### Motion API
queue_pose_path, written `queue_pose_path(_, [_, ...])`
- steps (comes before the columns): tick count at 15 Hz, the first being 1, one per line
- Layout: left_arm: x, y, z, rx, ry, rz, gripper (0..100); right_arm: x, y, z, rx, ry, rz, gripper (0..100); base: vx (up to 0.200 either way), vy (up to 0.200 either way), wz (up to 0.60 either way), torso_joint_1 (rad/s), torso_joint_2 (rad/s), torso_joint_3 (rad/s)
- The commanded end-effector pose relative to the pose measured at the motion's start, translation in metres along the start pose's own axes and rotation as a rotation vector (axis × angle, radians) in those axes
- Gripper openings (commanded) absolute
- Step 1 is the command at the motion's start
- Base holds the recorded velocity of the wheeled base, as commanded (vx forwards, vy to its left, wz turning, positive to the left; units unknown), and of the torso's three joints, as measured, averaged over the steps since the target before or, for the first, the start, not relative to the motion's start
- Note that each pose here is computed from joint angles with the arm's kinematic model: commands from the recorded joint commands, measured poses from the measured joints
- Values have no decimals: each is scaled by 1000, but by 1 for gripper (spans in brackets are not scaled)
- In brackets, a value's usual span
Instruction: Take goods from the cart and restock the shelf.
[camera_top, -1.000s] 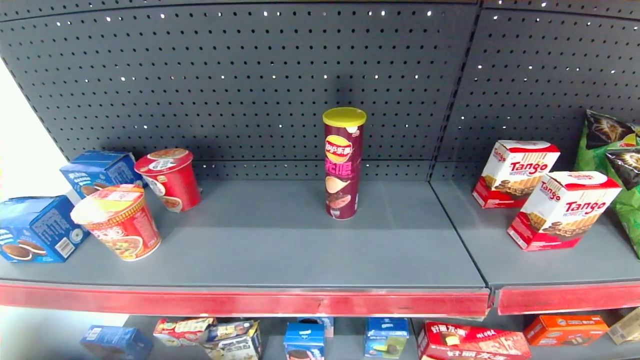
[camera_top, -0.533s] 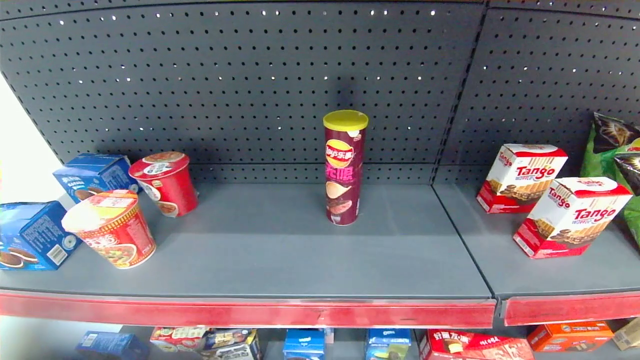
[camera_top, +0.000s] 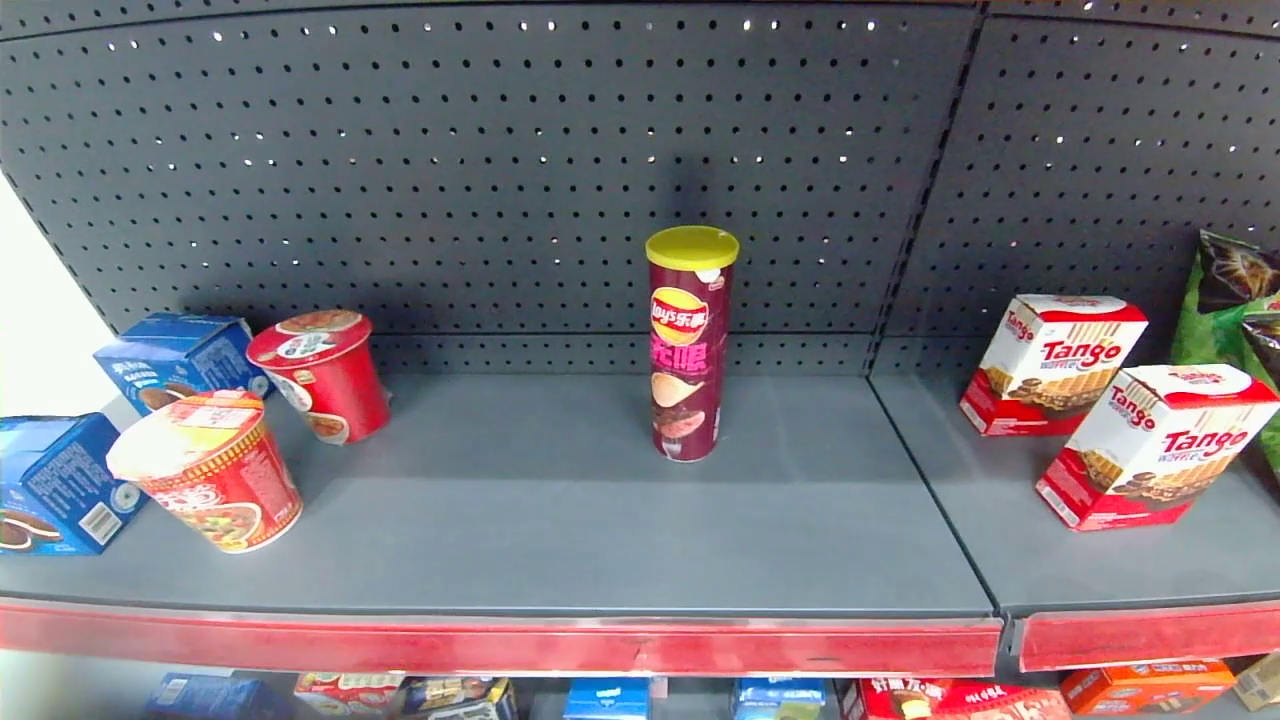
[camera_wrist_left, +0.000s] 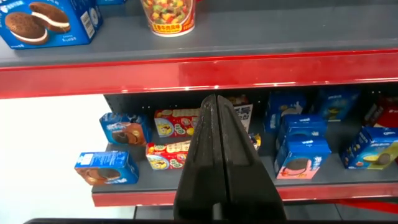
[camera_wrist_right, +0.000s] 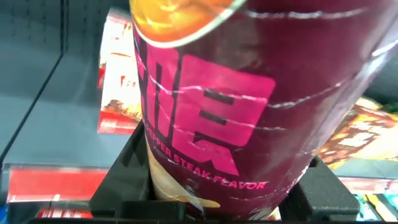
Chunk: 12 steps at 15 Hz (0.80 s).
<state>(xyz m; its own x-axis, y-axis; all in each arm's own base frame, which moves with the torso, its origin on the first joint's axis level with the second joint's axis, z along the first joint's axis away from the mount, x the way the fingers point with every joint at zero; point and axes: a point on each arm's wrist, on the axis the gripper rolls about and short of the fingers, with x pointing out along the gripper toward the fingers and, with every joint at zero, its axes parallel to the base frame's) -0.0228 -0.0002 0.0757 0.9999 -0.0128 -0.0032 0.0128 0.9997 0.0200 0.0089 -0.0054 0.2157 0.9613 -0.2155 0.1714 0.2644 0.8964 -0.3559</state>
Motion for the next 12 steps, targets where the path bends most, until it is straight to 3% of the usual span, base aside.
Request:
queue_pose_path(1, [0,0,0,-2,1,0,0,-1,0,-1,-1,0,0,0,0,0,0,0,0,0])
queue_pose_path(10, [0,0,0,-5,1,0,0,-2,0,-1,1,-5,-2,0,0,0,0,0,0,0])
queue_pose_path(11, [0,0,1,6,-3,-6,0,-3,-1,0,2,-8,-5,0,0,0,0,0,0,0])
queue_pose_path(12, [-3,0,19,27,-46,-42,0,-3,-1,1,2,-10,-7,0,0,0,0,0,0,0])
